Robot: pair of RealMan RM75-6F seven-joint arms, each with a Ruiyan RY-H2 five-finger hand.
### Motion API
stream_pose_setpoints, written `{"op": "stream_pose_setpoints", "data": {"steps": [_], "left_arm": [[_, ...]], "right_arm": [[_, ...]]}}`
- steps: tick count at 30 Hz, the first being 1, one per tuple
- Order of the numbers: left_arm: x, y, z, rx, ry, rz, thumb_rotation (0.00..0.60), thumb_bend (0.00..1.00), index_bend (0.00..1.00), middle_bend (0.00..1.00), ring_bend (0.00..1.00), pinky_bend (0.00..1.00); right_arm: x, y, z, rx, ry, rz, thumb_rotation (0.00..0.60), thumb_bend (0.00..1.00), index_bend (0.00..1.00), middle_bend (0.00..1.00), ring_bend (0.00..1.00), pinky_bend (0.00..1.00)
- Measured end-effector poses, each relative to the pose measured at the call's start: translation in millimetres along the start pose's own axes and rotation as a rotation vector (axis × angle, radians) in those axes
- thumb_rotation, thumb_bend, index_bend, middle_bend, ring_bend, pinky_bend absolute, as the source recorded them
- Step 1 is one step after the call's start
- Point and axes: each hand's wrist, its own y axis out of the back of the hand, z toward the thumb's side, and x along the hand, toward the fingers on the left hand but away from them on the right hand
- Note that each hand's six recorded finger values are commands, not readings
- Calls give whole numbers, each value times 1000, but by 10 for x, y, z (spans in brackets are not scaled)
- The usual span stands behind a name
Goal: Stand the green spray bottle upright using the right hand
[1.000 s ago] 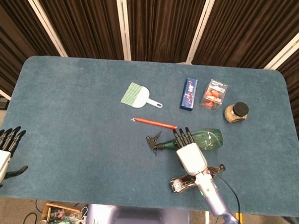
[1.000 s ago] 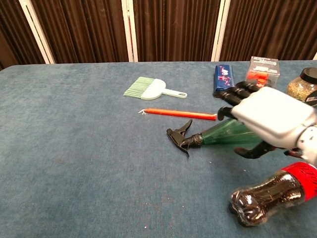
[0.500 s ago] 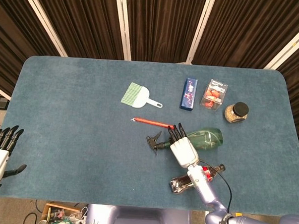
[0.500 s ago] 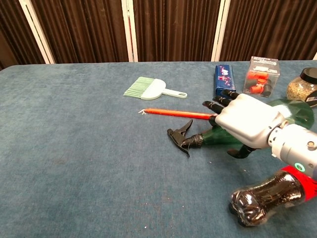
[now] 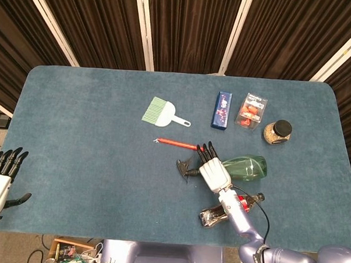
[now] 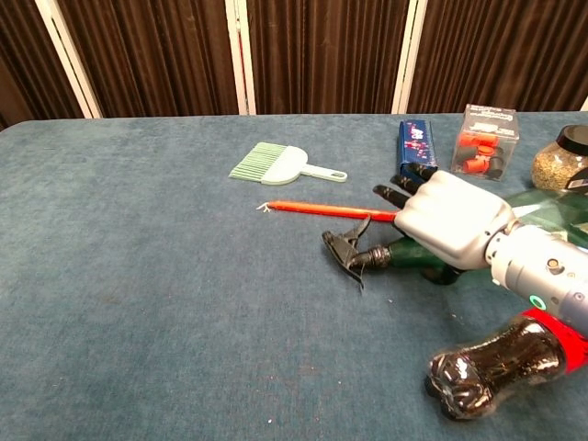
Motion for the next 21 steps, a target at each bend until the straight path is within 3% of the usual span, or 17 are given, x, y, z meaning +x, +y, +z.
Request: {"op": "stream_pose_setpoints", "data": {"steps": [12,21], "left_arm": [[-34,40,9,-13,-13,13,600,16,3,0,0,0],[-90,82,29,-28,-36,24,600,16,0,0,0,0]], "right_arm": [[59,400,-92,16,-54,-173,600,464,908,75,0,0],[208,945,-344,-181,-72,-370,600,477,933,84,0,0]]}}
